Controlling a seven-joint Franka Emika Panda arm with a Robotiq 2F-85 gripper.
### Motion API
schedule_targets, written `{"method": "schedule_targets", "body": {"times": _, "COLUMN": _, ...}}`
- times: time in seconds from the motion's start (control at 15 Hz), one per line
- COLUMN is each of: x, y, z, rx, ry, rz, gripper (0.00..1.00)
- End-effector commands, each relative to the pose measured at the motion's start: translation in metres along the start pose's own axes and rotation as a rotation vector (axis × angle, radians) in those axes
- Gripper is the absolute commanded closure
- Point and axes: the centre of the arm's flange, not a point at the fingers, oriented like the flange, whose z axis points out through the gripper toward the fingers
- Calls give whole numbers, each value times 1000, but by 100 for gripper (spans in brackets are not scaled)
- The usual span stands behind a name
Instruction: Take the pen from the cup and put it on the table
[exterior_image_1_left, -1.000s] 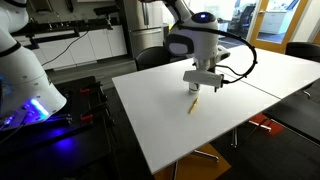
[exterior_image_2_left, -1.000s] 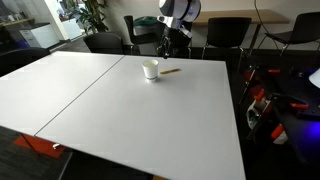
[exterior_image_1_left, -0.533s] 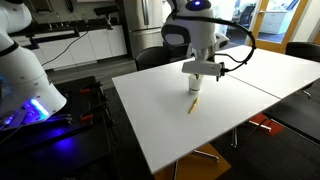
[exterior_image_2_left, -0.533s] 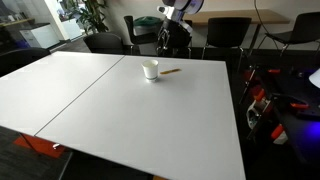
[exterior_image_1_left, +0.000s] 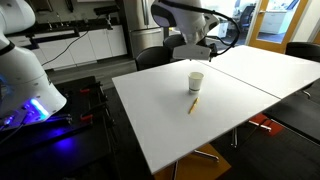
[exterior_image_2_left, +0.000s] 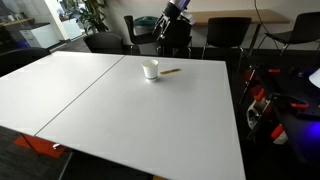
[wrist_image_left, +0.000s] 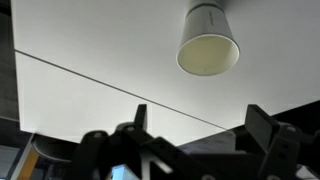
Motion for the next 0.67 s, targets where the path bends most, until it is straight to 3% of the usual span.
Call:
{"method": "schedule_targets", "body": {"times": 0.0, "x": 2, "y": -35, "z": -33, "rx": 18, "ry": 83, "rz": -29, "gripper": 0}}
{"method": "schedule_targets", "body": {"times": 0.33, "x": 9, "y": -59, "z": -41, "rx": 32, "ry": 157, "rz": -69, "gripper": 0}}
{"method": "schedule_targets", "body": {"times": 0.4, "x": 17, "y": -41, "z": -23, "rx": 19, "ry": 122, "rz": -44, "gripper": 0}}
{"method": "schedule_targets", "body": {"times": 0.6, "x": 16, "y": -47, "z": -27, "rx": 22, "ry": 132, "rz": -54, "gripper": 0}}
